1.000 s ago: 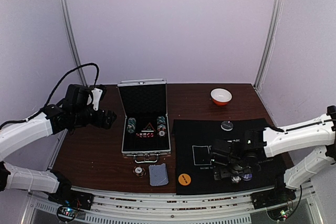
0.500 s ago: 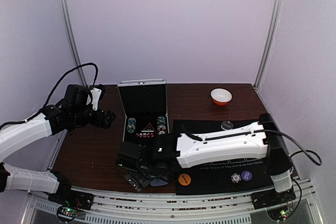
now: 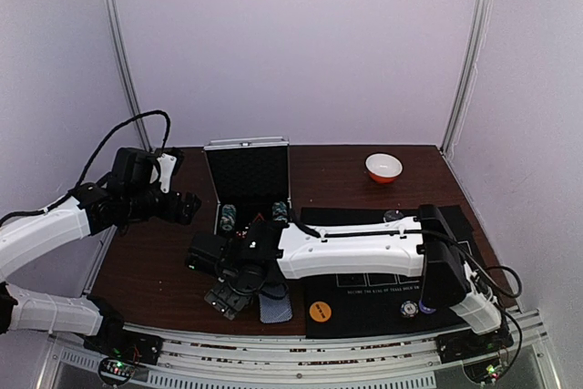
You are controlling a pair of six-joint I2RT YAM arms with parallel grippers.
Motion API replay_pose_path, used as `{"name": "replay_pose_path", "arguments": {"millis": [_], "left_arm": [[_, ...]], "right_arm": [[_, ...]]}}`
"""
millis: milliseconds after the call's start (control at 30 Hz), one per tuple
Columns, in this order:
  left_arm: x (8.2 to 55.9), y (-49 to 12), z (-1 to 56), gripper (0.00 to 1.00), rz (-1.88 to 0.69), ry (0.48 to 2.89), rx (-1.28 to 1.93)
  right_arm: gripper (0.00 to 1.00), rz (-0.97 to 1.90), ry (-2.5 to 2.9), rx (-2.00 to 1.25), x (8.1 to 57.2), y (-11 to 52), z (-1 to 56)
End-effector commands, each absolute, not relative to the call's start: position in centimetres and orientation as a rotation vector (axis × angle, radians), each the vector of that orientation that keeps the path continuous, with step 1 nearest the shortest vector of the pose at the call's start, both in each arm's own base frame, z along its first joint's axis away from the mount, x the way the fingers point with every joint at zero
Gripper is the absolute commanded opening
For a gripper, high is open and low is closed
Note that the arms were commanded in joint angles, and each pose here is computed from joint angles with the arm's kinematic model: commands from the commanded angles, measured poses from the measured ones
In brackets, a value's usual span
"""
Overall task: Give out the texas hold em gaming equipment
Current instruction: Pick up the pile of poker chips from the pile of poker chips.
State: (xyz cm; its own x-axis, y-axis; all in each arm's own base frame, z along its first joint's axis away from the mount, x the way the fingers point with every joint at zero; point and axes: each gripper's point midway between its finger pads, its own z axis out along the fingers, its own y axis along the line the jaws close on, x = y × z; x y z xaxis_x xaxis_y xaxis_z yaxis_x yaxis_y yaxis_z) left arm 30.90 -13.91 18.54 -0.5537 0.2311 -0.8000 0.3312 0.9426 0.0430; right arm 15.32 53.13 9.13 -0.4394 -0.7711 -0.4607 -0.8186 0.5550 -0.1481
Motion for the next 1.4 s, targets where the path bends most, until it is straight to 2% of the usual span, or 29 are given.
{"name": "replay_pose_path", "arguments": {"millis": [0, 200, 433, 533, 733, 1000, 1133, 1367], "left_arm": [[31.4, -14.0, 19.4, 0.98, -0.145, 2.135, 0.39], [31.4, -14.1, 19.2, 0.98, -0.147, 2.139, 0.394], [31.3, -14.1, 19.3, 0.98, -0.15, 2.138, 0.394], [31.3, -14.0, 19.3, 0.98, -0.148, 2.138, 0.394], [31.3, -14.0, 19.3, 0.98, -0.146, 2.137, 0.394], [31.4, -14.0, 19.3, 0.98, -0.144, 2.136, 0.395], [31.4, -14.0, 19.3, 0.98, -0.144, 2.135, 0.395], [31.4, -14.1, 19.2, 0.98, -0.146, 2.138, 0.396]], "right_arm": [[0.94, 0.092, 2.352, -1.369, 14.9, 52.7, 6.4], [0.85, 0.049, 2.41, -1.352, 15.5, 51.8, 4.4], [0.69, 0.018, 2.455, -1.381, 15.1, 51.3, 1.9], [0.67, 0.031, 2.475, -1.395, 14.8, 51.4, 1.1], [0.57, 0.049, 2.518, -1.422, 14.1, 51.3, -0.3], [0.25, 0.028, 2.534, -1.427, 14.0, 50.9, -1.0], [0.0, 0.038, 2.529, -1.42, 14.1, 51.2, -1.0], [0.0, 0.174, 2.455, -1.373, 14.4, 53.4, 2.6]]}}
